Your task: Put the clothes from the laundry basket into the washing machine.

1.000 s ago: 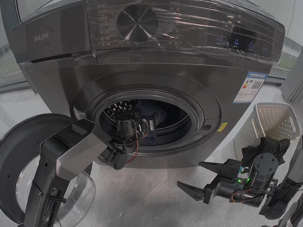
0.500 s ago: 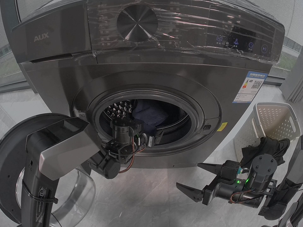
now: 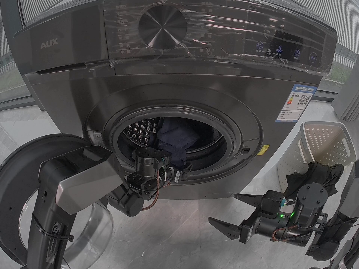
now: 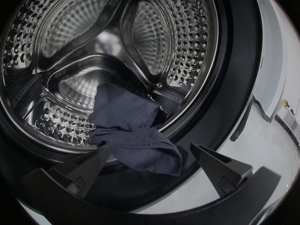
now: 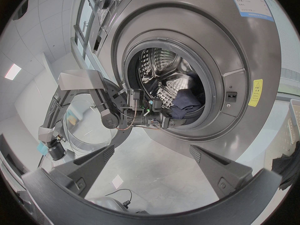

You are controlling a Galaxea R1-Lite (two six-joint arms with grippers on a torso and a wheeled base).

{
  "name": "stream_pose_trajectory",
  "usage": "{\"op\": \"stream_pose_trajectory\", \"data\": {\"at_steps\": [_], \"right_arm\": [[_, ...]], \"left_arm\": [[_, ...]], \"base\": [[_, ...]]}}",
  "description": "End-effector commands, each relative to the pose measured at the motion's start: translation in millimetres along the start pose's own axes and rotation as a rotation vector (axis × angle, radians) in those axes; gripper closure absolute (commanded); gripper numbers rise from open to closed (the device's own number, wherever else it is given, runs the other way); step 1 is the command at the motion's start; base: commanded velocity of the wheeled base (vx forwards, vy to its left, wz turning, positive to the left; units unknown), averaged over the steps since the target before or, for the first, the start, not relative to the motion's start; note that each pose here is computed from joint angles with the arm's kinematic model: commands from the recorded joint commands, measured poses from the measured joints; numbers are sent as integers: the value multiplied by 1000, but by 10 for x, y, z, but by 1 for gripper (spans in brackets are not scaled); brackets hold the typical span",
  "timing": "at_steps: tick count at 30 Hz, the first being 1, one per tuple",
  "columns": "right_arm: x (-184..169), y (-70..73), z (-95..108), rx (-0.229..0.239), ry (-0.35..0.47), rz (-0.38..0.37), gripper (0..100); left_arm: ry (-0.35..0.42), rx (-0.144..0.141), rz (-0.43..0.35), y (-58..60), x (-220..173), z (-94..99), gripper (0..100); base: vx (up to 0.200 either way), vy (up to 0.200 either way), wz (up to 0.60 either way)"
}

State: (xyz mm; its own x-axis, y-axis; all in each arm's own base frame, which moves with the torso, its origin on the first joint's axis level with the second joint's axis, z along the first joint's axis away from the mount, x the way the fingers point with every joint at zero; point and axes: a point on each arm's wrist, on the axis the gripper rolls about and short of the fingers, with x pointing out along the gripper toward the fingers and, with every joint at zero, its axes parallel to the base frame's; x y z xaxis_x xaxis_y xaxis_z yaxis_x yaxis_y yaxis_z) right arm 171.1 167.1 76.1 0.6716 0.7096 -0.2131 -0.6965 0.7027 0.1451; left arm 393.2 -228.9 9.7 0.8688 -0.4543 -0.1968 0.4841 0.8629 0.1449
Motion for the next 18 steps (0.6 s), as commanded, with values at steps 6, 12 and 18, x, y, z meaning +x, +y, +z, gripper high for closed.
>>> {"op": "stream_pose_trajectory", "data": {"at_steps": [6, 12, 18], "right_arm": [[2, 1, -3, 0, 2, 1, 0], [3, 2, 4, 0, -3, 2, 0], [7, 1, 2, 0, -1, 1, 0]], "left_arm": [[-44, -4, 10, 16, 110, -10, 100], [-149, -22, 22, 38, 191, 222, 100], [-263, -67, 65, 161, 297, 504, 100]], "base": [[0, 0, 0], [0, 0, 0], [0, 0, 0]]}}
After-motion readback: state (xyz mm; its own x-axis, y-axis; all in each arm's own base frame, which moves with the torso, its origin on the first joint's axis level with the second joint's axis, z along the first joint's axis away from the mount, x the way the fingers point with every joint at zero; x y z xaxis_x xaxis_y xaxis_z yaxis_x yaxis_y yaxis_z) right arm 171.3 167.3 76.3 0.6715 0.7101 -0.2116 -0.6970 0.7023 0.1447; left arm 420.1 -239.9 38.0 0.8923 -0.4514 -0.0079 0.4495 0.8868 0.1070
